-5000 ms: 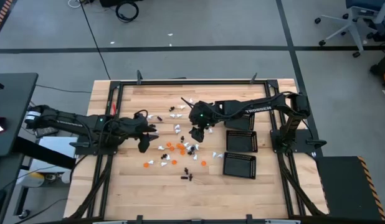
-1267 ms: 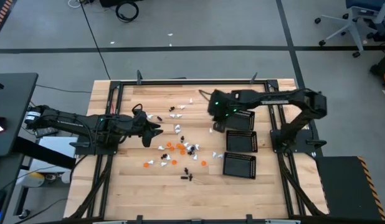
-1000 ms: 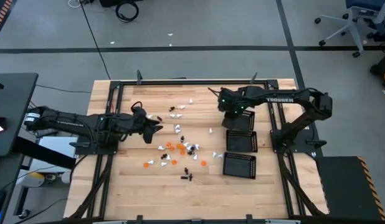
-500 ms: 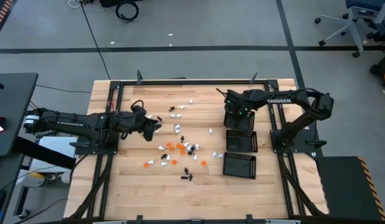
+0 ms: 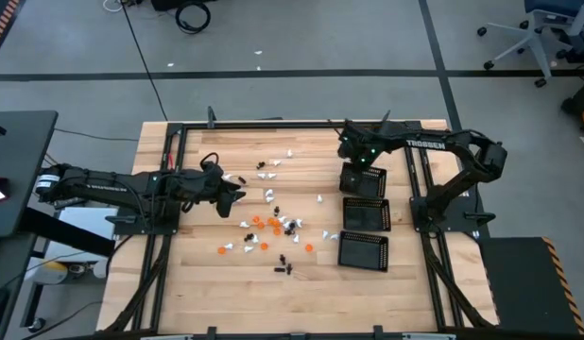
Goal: Sort Halloween decoration
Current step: Put the white ghost toy into the top black bin
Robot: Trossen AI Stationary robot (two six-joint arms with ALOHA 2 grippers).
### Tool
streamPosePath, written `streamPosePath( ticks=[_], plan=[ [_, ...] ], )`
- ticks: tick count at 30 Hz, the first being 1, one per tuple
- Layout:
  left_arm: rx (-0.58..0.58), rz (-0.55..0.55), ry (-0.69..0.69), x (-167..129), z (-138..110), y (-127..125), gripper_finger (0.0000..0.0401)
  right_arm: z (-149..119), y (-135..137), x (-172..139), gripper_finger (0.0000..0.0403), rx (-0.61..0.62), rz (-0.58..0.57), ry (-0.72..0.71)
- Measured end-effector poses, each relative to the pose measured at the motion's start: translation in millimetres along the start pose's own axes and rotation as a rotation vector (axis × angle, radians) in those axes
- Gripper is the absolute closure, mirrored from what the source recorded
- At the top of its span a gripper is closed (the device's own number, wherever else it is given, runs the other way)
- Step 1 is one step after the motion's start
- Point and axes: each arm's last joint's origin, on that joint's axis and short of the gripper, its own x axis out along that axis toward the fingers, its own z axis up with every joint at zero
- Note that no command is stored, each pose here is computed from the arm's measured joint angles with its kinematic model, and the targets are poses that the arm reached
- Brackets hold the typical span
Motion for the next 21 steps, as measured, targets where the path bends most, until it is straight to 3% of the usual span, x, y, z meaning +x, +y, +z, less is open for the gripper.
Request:
streamPosePath(
  ticks=[4, 7, 12, 16, 21],
  plan=[
    [0.005, 0.0, 0.0, 0, 0, 0, 0.0209, 20, 42, -8, 0.0264, -0.184, 0.007, -0.108],
    [0.025, 0.0, -0.001, 0, 0, 0, 0.0209, 35, 65, 3, 0.0264, -0.249, 0.01, -0.106],
    [0.026, 0.003, -0.003, 0, 0, 0, 0.0209, 60, 90, 37, 0.025, -0.294, 0.023, -0.025],
    [0.026, 0.003, -0.003, 0, 0, 0, 0.0209, 74, 103, 58, 0.0216, -0.31, 0.02, 0.036],
    [0.027, 0.005, -0.002, 0, 0, 0, 0.0209, 77, 107, 73, 0.016, -0.28, -0.112, 0.187]
  ],
)
